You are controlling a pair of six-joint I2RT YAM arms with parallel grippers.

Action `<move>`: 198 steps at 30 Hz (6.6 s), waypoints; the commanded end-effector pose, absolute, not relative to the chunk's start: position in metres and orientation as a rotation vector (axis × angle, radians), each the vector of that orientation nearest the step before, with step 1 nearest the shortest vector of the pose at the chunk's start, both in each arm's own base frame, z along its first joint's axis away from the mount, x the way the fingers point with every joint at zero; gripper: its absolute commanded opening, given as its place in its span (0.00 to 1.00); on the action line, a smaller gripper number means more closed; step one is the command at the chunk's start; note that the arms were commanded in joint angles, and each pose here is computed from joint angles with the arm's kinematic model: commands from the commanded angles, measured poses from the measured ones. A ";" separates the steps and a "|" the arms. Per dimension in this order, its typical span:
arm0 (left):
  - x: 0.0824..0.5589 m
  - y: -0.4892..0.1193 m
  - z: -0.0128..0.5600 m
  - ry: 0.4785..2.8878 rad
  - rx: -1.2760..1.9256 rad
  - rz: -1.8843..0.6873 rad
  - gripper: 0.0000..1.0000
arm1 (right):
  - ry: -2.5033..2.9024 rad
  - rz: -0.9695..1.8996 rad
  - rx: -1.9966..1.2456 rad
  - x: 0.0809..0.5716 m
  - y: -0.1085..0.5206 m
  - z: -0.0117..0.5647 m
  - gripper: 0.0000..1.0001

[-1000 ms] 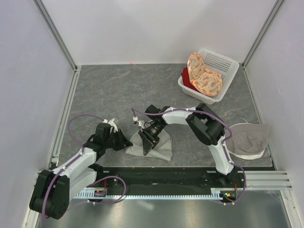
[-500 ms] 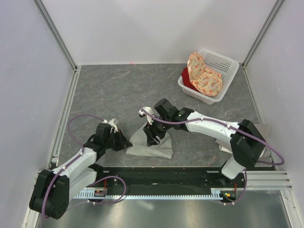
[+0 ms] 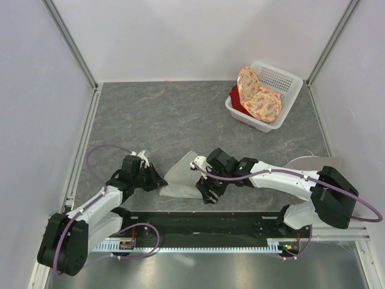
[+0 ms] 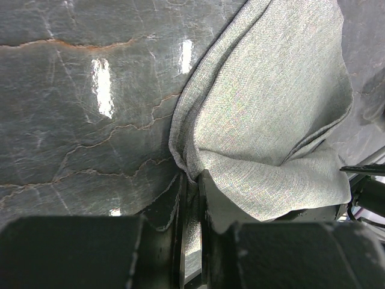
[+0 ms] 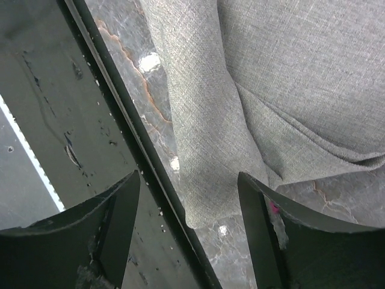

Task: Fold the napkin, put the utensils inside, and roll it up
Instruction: Roll the napkin with the utensil

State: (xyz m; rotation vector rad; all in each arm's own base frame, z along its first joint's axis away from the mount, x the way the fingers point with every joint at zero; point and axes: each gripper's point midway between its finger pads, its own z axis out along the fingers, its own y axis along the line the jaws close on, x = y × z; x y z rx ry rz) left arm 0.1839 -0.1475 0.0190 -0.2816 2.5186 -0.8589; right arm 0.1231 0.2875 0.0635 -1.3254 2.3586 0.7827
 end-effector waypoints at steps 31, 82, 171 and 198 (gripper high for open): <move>0.195 -0.128 0.013 2.560 -0.342 -0.668 0.02 | 2.750 1.307 -1.221 0.133 0.289 0.023 0.41; 0.193 -0.126 0.007 2.602 -0.354 -0.641 0.02 | 2.281 0.787 -1.468 0.153 0.326 0.106 0.68; 0.192 -0.153 0.060 2.228 -0.174 -0.973 0.50 | 2.744 1.430 -1.400 0.165 0.370 0.000 0.30; 0.188 -0.135 0.033 2.475 -0.378 -0.786 0.02 | 2.025 0.879 -1.357 0.224 0.369 0.128 0.73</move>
